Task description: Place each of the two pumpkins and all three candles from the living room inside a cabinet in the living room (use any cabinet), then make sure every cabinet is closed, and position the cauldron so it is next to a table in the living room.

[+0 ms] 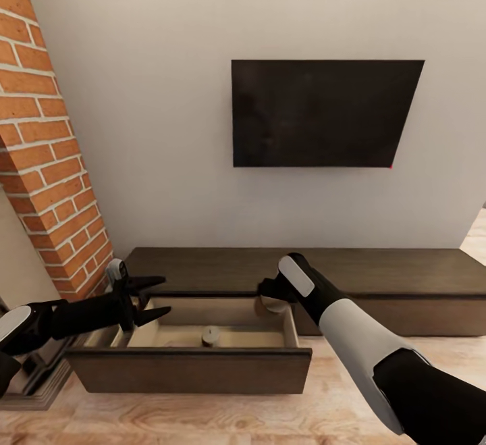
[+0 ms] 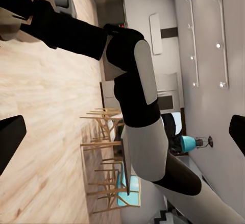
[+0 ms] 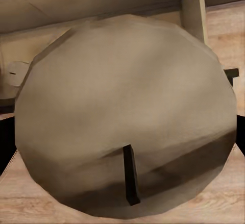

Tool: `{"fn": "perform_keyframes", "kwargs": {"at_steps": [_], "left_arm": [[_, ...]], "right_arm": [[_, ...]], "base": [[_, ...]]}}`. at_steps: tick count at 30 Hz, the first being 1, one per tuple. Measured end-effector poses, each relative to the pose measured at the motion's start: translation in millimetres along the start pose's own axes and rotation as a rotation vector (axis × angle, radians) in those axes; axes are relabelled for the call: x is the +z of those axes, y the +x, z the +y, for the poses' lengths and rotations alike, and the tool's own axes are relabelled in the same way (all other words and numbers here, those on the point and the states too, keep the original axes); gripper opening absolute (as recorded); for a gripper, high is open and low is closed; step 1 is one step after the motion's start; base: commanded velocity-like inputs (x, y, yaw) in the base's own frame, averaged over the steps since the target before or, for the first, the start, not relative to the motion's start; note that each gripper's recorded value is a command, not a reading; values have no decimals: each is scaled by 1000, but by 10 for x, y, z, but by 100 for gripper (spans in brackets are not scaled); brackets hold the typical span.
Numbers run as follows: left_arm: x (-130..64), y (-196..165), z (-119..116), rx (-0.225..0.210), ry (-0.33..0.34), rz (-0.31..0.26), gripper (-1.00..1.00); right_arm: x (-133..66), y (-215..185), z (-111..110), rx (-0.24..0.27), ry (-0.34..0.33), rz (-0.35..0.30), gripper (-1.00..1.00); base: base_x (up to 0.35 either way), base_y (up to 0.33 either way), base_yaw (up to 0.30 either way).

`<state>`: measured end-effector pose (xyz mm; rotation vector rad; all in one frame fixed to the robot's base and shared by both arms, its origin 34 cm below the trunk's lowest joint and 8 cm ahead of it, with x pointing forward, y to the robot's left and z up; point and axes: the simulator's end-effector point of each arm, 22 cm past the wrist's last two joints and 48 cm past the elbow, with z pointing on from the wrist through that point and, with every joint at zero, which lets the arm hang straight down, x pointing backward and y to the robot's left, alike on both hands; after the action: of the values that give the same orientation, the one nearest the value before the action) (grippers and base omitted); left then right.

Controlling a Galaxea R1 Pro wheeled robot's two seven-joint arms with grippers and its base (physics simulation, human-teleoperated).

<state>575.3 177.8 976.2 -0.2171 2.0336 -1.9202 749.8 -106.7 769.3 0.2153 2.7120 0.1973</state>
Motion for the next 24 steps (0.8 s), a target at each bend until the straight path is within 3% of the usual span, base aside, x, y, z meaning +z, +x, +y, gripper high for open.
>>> {"fn": "perform_keyframes", "kwargs": {"at_steps": [12,24], "left_arm": [[3,5,-3,1,0,1,100],[18,32,-36,11,4,9,100]], "right_arm": [[122,108,-130,26,34,21,-100],[137,113,-137,28,37,21,-100]], "base": [[193,119,0],[21,13,0]]}}
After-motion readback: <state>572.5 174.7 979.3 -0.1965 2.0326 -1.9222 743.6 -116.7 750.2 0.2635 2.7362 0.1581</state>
